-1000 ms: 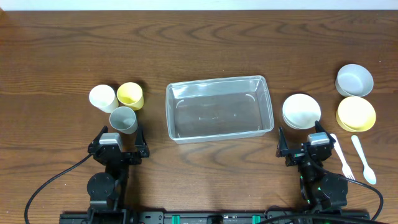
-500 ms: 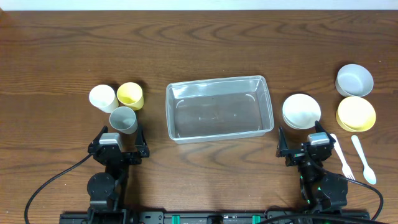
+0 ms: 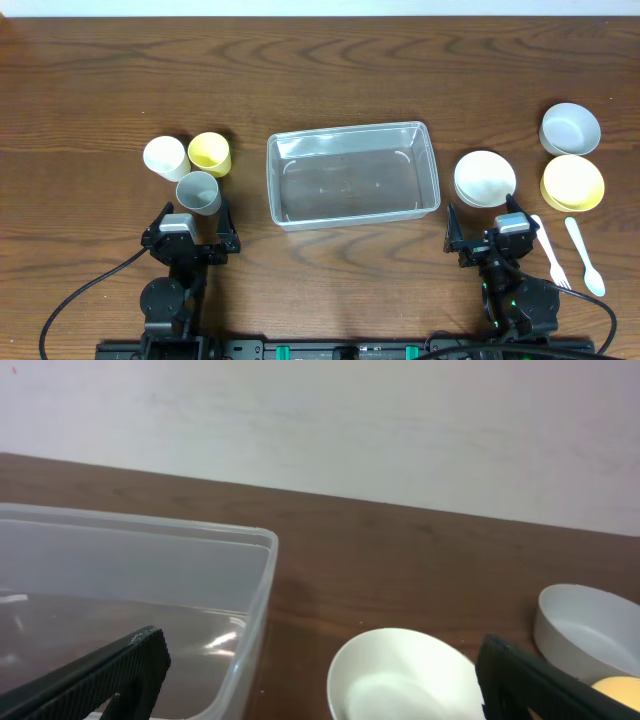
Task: Pack container
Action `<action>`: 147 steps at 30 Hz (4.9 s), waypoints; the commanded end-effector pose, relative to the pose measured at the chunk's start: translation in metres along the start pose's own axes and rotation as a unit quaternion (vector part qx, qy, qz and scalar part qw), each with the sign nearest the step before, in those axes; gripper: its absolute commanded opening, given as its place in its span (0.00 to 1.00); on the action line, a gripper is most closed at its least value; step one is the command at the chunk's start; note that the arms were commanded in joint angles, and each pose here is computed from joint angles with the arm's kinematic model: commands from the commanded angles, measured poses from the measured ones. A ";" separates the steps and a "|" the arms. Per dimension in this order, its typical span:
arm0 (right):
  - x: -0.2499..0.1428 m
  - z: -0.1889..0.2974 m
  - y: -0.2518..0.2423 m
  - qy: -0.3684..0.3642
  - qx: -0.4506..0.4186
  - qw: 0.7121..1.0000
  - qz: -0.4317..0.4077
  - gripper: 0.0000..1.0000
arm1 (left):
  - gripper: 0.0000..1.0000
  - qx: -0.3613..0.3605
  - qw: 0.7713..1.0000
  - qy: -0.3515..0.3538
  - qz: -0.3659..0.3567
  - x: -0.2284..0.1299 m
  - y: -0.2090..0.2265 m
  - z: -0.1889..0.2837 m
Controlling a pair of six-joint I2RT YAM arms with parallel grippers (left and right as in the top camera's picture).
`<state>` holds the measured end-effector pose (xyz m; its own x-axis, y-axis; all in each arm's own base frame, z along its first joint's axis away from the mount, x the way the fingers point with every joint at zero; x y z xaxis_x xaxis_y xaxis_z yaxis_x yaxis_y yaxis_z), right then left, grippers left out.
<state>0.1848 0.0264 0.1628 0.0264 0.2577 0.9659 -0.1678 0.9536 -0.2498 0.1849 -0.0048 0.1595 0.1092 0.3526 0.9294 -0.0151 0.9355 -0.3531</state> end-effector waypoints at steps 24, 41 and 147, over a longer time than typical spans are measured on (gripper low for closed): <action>0.113 -0.009 -0.030 0.148 0.039 0.986 -0.059 0.99 | 0.98 0.066 0.959 0.251 0.113 0.090 -0.047 0.023; 0.077 -0.094 -0.022 0.521 0.156 0.838 -0.035 0.93 | 0.98 0.221 0.852 0.468 0.074 0.114 -0.044 0.003; 0.076 -0.079 -0.040 0.519 0.036 0.851 -0.065 0.68 | 0.27 0.276 0.710 0.648 0.000 -0.037 0.019 -0.130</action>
<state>0.2724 0.0232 0.2424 0.8935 0.2019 0.4012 -0.1767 0.9792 -0.0994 0.3105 -0.0050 0.1033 0.9259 0.3705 -0.0744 -0.3660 0.9282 0.0667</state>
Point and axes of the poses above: each gripper's point midway between its finger pads, its own z axis back along the fingers, its own y axis along the line the jaws close on, x = y × z, the point moved 6 cm from there along z, back along the fingers, and after that the axes turned 14 degrees about z, right-handed, at the moved point
